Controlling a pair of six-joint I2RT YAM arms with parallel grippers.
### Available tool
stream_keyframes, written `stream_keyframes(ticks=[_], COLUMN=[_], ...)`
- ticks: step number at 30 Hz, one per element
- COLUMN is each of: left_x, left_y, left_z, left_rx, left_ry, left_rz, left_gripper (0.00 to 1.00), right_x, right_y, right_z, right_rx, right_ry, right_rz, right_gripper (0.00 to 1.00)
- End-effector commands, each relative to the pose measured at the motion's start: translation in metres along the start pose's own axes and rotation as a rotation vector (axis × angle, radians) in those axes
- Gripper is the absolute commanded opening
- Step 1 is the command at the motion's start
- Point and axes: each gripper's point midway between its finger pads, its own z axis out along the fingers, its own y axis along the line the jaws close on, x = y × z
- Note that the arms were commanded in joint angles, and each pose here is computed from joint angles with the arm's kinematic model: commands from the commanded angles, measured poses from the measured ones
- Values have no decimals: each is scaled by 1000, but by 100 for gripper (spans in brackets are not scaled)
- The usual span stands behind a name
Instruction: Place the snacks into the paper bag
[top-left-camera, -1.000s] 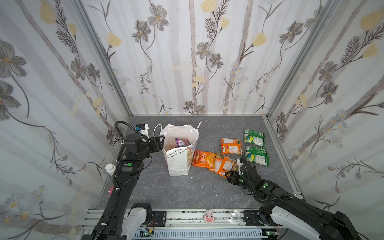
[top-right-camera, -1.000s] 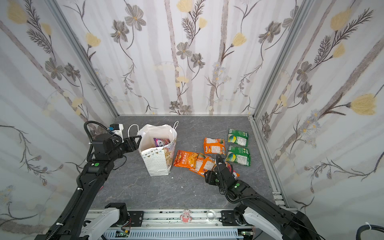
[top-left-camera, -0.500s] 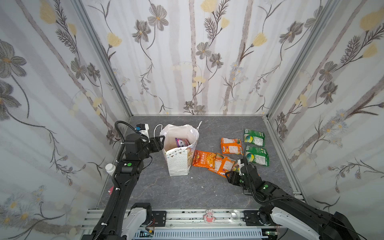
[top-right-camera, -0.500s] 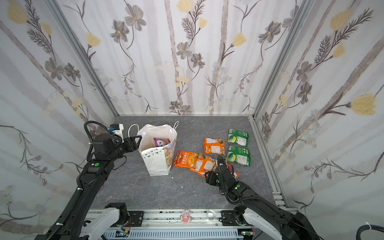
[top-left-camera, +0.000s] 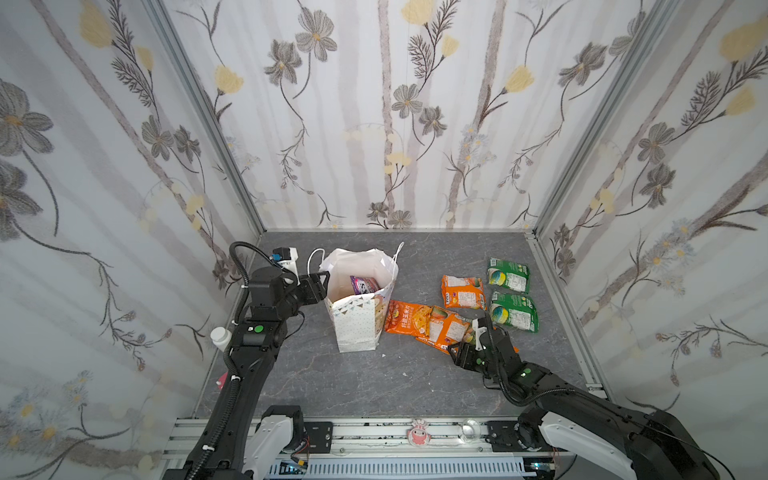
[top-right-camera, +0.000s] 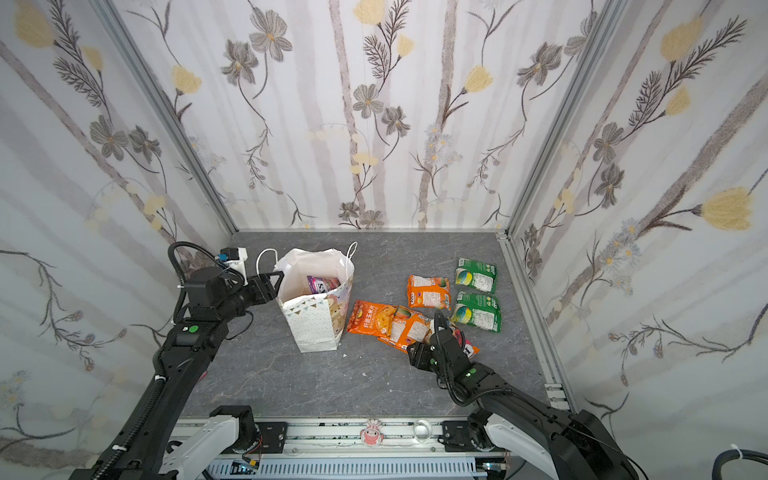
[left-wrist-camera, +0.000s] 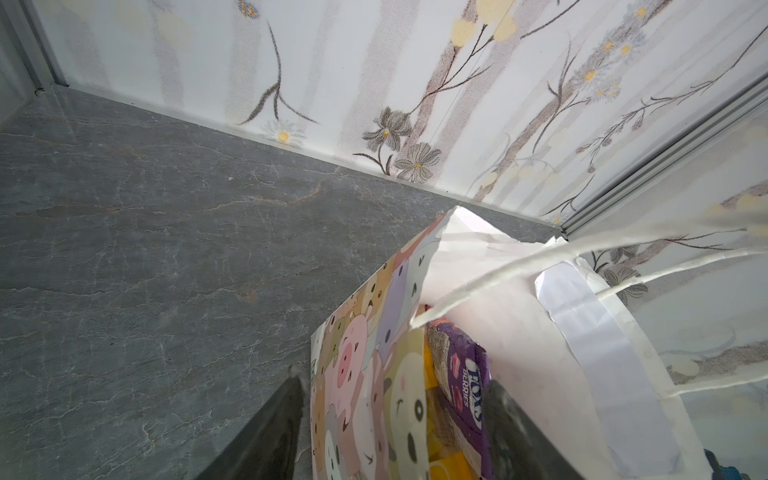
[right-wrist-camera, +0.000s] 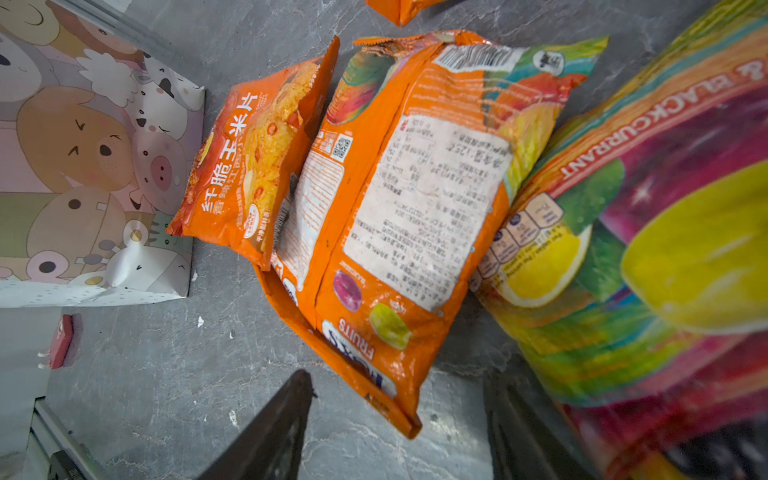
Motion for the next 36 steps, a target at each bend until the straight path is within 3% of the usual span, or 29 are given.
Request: stream_keyframes(ticks=[1,29,33,36], left_x=[-9,-9,-9,-8], left_y=[-4,-4,-4,-4], left_z=[-1,-1,-1,-1], left_rx=[15,14,16,15], left_ry=[-31,-29,-27,-25], left_rz=[8,7,7,6], left_gripper=[68,68,69,69], right_x=[-6,1,2,3], right_y=[10,1,3,4], right_z=[1,16,18,20], right_rx=[-50,-25,-34,-38], right_ry=[-25,18,25,34], right_rz=[4,12,13,11], right_gripper=[65,57,52,42])
